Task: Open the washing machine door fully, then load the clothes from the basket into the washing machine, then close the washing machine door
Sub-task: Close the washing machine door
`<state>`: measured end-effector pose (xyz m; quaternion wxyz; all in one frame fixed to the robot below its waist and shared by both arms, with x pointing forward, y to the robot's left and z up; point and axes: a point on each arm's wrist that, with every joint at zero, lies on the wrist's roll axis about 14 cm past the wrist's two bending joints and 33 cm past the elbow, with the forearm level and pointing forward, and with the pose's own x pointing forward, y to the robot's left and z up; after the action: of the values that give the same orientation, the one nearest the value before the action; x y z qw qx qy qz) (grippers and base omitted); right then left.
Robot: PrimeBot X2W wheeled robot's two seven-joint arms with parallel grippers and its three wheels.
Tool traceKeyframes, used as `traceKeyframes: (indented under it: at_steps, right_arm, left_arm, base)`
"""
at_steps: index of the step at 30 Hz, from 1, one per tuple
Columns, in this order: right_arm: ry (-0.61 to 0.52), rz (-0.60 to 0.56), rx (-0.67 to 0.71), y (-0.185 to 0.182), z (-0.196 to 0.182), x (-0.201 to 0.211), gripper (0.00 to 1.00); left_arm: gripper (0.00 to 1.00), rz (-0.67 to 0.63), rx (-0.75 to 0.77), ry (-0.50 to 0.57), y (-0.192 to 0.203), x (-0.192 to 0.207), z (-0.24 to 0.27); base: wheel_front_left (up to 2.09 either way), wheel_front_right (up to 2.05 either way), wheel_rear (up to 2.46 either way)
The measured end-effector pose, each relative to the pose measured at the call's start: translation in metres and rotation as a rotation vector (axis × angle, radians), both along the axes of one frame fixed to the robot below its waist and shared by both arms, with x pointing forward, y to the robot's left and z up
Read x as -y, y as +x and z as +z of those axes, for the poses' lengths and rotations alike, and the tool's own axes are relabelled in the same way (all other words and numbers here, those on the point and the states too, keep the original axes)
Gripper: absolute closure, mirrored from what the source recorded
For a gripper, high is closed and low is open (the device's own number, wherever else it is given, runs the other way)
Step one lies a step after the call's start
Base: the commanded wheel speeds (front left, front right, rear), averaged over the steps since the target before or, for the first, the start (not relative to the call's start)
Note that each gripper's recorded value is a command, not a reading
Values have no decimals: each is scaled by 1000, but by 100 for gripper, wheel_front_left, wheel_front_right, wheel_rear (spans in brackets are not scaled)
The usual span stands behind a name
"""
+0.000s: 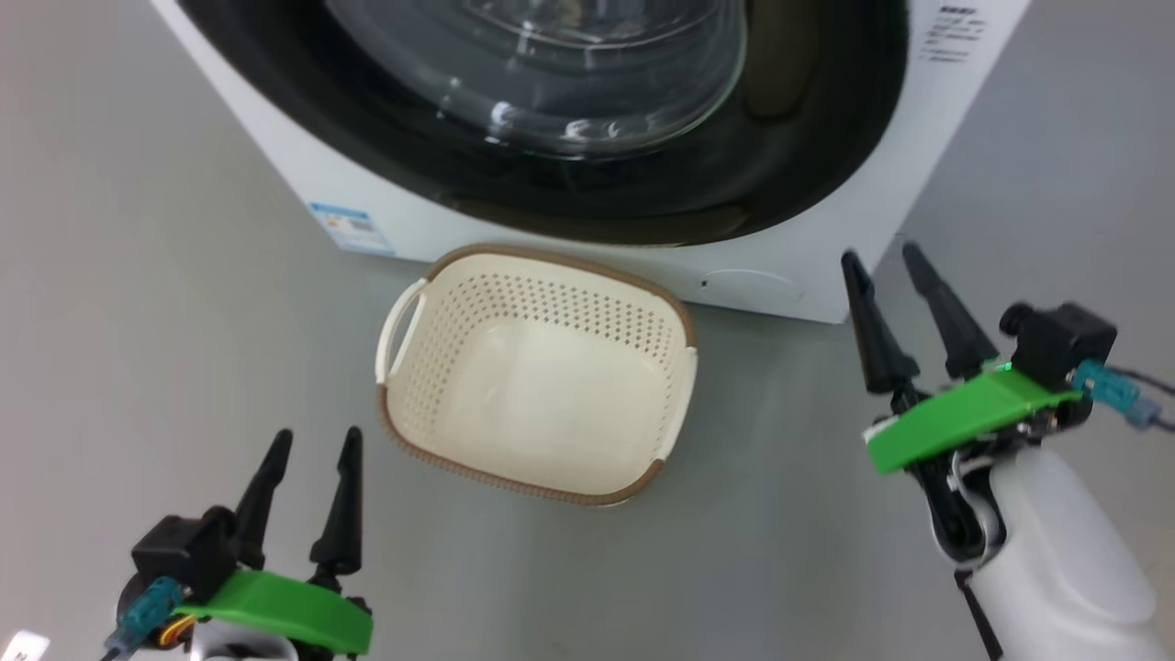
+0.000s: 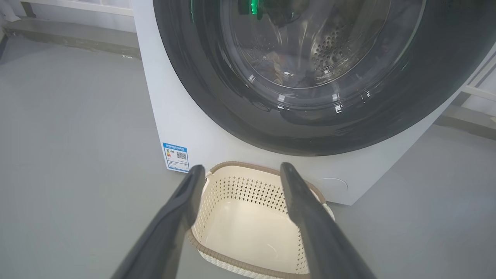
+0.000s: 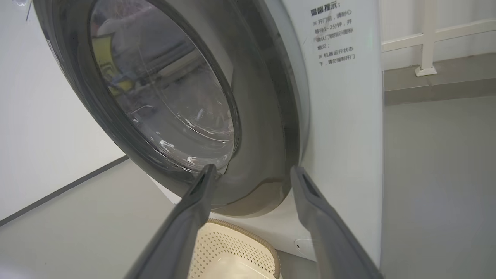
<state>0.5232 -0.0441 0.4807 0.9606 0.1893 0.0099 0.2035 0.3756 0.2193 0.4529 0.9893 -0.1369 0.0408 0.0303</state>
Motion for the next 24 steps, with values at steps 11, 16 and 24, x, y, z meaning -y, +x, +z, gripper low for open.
traceKeyframes:
  at_steps: [11, 16, 24]
  right_arm:
    - [-67, -141, -79, -53, -21, 70, 0]
    - [-88, -212, -104, -76, -26, 102, 0]
    - [-96, -313, -113, -106, -24, 140, 0]
  left_arm:
    - [0, -50, -23, 8, 0, 5, -7]
    - [0, -80, -23, 7, 0, 12, -8]
    - [0, -118, -17, 8, 1, 21, -6]
  base:
    - [0, 0, 0]
    - [0, 0, 0]
    - [0, 0, 0]
